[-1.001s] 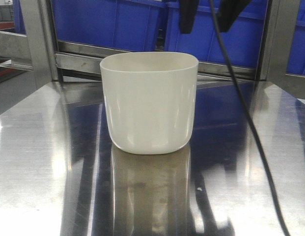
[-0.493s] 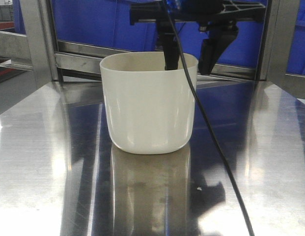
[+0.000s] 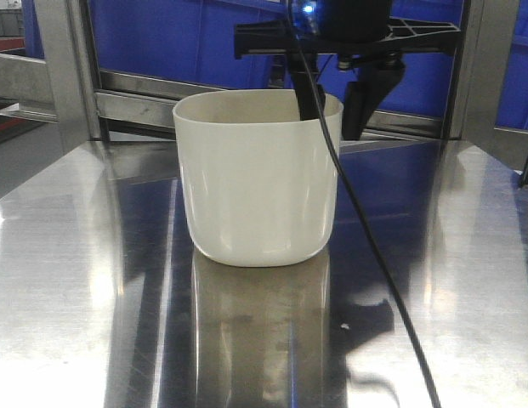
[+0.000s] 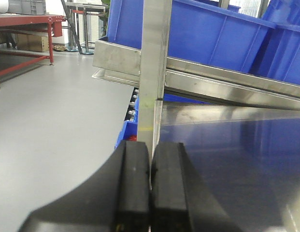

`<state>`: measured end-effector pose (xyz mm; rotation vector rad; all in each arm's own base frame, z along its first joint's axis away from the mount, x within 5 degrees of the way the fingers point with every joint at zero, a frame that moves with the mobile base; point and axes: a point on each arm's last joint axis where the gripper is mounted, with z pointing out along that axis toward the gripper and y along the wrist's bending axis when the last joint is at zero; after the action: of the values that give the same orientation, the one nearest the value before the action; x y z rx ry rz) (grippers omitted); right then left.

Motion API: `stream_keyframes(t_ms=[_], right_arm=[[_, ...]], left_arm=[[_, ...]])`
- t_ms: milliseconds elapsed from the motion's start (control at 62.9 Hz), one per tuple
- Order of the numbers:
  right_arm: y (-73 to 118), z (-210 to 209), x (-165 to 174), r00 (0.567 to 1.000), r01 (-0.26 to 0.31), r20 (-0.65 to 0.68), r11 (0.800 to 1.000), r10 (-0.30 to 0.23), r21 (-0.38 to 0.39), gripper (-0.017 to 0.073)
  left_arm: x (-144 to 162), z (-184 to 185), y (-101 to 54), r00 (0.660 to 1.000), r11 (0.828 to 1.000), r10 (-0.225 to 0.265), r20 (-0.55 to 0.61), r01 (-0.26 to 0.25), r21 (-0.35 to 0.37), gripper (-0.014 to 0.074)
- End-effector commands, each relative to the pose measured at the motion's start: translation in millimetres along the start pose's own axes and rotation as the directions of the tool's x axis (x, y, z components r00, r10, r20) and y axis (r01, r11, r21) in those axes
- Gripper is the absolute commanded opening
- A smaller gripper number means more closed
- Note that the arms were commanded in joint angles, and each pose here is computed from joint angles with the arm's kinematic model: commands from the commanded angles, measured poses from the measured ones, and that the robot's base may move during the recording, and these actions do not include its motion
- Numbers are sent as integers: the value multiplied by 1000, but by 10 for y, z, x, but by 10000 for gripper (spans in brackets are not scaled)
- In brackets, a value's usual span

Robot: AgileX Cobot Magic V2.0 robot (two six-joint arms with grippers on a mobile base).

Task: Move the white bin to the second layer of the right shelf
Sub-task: 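Lift the white bin off the table with the right gripper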

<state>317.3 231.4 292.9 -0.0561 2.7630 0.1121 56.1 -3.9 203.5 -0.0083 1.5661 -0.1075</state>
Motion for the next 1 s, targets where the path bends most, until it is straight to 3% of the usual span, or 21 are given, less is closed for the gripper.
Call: stream_keyframes(t_ms=[0,32,207,461,524,699,842,985], right_arm=[[-39,-276,-84,996,-7,89,999,10,-42,73],[-40,-281,-84,996,-6,90,999,9,-43,33],[-185,-426,-152,991,-16,133,999,22,-43,77],[-686,-791,-247,970,72,232,997,-68,-12,77],[-857,-814,-219,967,70,246,998,-66,-8,77],[-1372,-788,4,958,21,285,999,-10,-34,77],[-1744,-805,270,937,24,350,1000,-18,-15,77],[-2018,-838,565,910,-82,405,996,91,-39,77]], left_arm=[[8,-1,5,997,1000,-7,72,6,3,85],[8,-1,5,997,1000,-7,72,6,3,85],[8,-1,5,997,1000,-7,72,6,3,85],[8,-1,5,997,1000,-7,72,6,3,85],[8,-1,5,997,1000,-7,72,6,3,85],[8,-1,5,997,1000,-7,72,6,3,85],[8,-1,5,997,1000,-7,72,6,3,85],[8,-1,5,997,1000,-7,72,6,3,85]])
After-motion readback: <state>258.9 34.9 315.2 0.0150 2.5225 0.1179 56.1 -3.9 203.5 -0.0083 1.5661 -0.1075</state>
